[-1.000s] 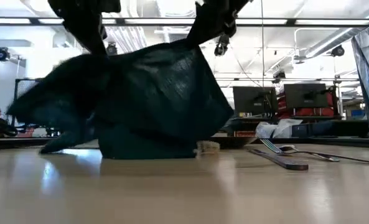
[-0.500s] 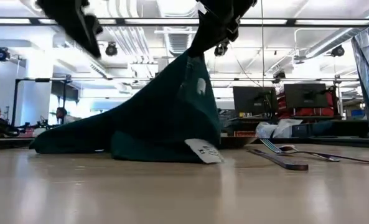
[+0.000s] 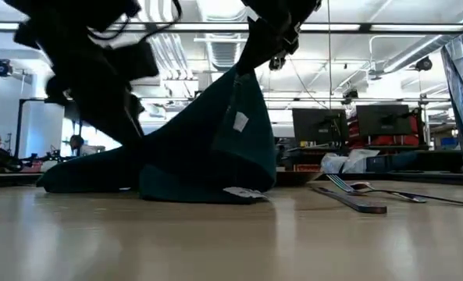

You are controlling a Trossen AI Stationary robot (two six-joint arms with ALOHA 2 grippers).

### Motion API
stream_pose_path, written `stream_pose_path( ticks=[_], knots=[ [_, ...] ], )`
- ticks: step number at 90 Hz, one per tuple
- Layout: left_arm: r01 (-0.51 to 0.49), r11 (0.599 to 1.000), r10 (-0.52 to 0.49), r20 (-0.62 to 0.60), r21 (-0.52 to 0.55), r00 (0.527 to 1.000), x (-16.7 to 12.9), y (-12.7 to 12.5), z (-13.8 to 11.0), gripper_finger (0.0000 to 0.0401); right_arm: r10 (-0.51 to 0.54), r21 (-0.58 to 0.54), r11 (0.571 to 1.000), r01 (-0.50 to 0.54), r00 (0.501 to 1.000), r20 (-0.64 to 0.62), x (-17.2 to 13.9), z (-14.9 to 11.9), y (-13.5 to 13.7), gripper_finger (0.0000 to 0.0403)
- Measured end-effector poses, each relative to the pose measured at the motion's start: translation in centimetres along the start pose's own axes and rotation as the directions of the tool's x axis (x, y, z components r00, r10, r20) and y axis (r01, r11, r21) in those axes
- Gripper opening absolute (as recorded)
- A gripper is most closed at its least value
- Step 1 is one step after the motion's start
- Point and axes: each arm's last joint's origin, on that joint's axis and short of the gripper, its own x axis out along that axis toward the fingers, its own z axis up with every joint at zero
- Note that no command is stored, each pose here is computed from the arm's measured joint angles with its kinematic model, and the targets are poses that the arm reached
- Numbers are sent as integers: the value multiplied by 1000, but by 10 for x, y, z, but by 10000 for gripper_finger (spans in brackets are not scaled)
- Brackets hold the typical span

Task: Set table place
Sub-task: Fold the green napkin

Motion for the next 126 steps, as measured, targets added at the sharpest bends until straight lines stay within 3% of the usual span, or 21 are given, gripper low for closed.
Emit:
stream_pose_path(
  ticks=[8, 16, 28, 39, 47, 61, 68, 75, 80, 85, 109, 126],
  knots=[
    [-240, 971, 240, 53, 1, 969, -9, 20, 17, 113, -1, 2, 1000, 1, 1000, 1, 0, 0, 0, 0],
    [-313, 950, 313, 95, -21, 945, -20, 36, 31, 102, -1, 2, 1000, 1, 1000, 0, 0, 0, 0, 0],
    [-58, 997, 62, 77, -55, 995, -22, 38, 33, 92, -2, 15, 1000, 3, 1000, -5, 0, 0, -1, 0],
    [159, 983, -158, 25, -88, 987, -18, 26, 20, 89, -5, 24, 1000, 5, 1000, -9, 1, -1, -2, 0],
    [235, 969, -237, -13, -72, 971, -14, 15, 6, 90, -7, 24, 1000, 7, 1000, -12, 2, -2, -2, 0],
    [274, 962, -273, -32, 3, 961, -9, 2, -17, 90, -9, 26, 1000, 9, 1000, -12, 3, -2, -3, 0],
    [209, 977, -209, -17, 26, 978, -4, 3, -25, 87, -7, 30, 1000, 8, 1000, -6, 3, -1, -3, 0],
    [62, 995, -65, 30, 78, 997, 1, 7, -27, 82, -7, 32, 999, 7, 1000, -2, 3, -1, -3, 0],
    [-62, 991, 55, 62, 121, 997, 3, 10, -26, 79, -6, 36, 999, 5, 1000, 4, 3, 0, -2, 0],
    [-126, 979, 112, 94, 162, 989, 5, 11, -22, 79, -4, 40, 999, 3, 1000, 11, 3, 1, -2, 0],
    [-106, 960, 98, 44, 260, 994, 32, 16, -23, 129, -5, 65, 998, 5, 1000, 6, 4, -2, -2, 0],
    [-156, 962, 154, 29, 222, 988, 62, 24, -25, 175, -3, 84, 997, 2, 1000, 15, 8, -6, -1, 0]
  ],
)
